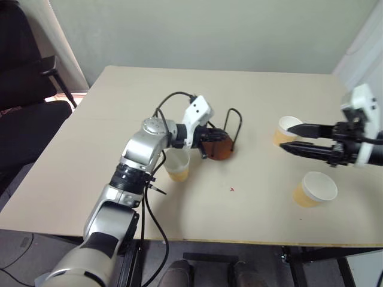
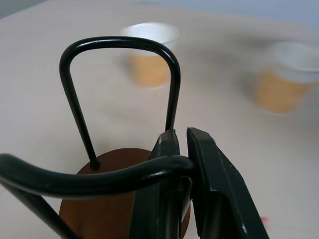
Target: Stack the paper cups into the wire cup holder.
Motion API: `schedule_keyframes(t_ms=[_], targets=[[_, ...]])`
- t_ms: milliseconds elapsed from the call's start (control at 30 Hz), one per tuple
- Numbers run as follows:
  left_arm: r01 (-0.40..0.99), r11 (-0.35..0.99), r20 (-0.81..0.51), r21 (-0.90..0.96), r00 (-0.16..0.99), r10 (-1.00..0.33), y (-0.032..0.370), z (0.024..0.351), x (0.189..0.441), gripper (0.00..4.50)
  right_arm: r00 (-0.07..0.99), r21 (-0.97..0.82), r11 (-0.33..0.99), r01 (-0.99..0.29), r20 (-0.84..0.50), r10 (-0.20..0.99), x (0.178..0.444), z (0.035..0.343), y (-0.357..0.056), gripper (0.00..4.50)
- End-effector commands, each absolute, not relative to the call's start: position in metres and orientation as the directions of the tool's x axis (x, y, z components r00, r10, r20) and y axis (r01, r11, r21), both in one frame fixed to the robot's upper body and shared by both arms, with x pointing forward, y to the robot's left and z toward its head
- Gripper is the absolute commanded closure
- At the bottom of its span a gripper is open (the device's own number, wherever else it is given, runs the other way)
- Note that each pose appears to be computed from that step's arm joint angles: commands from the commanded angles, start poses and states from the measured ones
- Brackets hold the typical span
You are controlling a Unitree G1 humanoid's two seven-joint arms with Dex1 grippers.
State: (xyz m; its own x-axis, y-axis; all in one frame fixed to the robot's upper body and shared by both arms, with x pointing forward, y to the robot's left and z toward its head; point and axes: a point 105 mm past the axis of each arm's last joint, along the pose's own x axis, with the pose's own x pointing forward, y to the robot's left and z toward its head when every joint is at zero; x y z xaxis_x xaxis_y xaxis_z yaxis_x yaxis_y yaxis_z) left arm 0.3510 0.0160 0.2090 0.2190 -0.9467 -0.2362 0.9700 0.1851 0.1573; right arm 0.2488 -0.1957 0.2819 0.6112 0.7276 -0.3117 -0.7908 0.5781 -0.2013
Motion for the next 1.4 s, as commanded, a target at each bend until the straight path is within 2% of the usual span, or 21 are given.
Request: schedule_keyframes(t_ms=[33,200,567,667,933,1133,1233,1333,1367,1400], targets=[[0.988,0.034,-0.231,0.153,0.069,-0.971,-0.003,0.21,0.324,4.45,0.617,-0.241,0.568,-0.787,-0.291,0.732,0.23,0.305,-0.2,1.81],[0.995,-0.058,-0.245,0.079,-0.037,-0.969,-0.015,0.192,0.307,4.45,0.615,-0.241,0.566,-0.788,-0.327,0.717,0.213,0.308,-0.2,1.81],[0.989,-0.108,-0.38,0.098,-0.063,-0.923,-0.011,0.148,0.306,4.45,0.596,-0.256,0.538,-0.803,-0.335,0.73,0.221,0.3,-0.191,1.81],[0.98,-0.136,-0.404,0.142,-0.068,-0.912,-0.009,0.148,0.303,3.6,0.597,-0.277,0.53,-0.802,-0.323,0.735,0.233,0.298,-0.188,1.81],[0.967,-0.15,-0.411,0.208,-0.053,-0.91,-0.004,0.161,0.297,0.82,0.579,-0.31,0.493,-0.813,-0.335,0.743,0.265,0.287,-0.184,1.81],[0.957,-0.145,-0.422,0.25,-0.027,-0.906,0.004,0.17,0.296,0.82,0.586,-0.323,0.494,-0.807,-0.342,0.734,0.297,0.281,-0.186,1.81],[0.95,-0.151,-0.438,0.274,-0.017,-0.899,0.007,0.176,0.298,0.77,0.607,-0.342,0.505,-0.793,-0.369,0.704,0.313,0.278,-0.194,1.24],[0.946,-0.148,-0.436,0.289,-0.007,-0.9,0.011,0.184,0.301,0.77,0.632,-0.388,0.503,-0.772,-0.391,0.669,0.329,0.277,-0.198,0.21],[0.945,-0.14,-0.437,0.297,0.004,-0.9,0.014,0.186,0.303,0.77,0.638,-0.406,0.497,-0.767,-0.395,0.662,0.333,0.277,-0.198,0.01],[0.943,-0.134,-0.438,0.304,0.013,-0.899,0.016,0.188,0.305,0.77,0.643,-0.419,0.494,-0.762,-0.4,0.653,0.338,0.276,-0.199,0.01]])
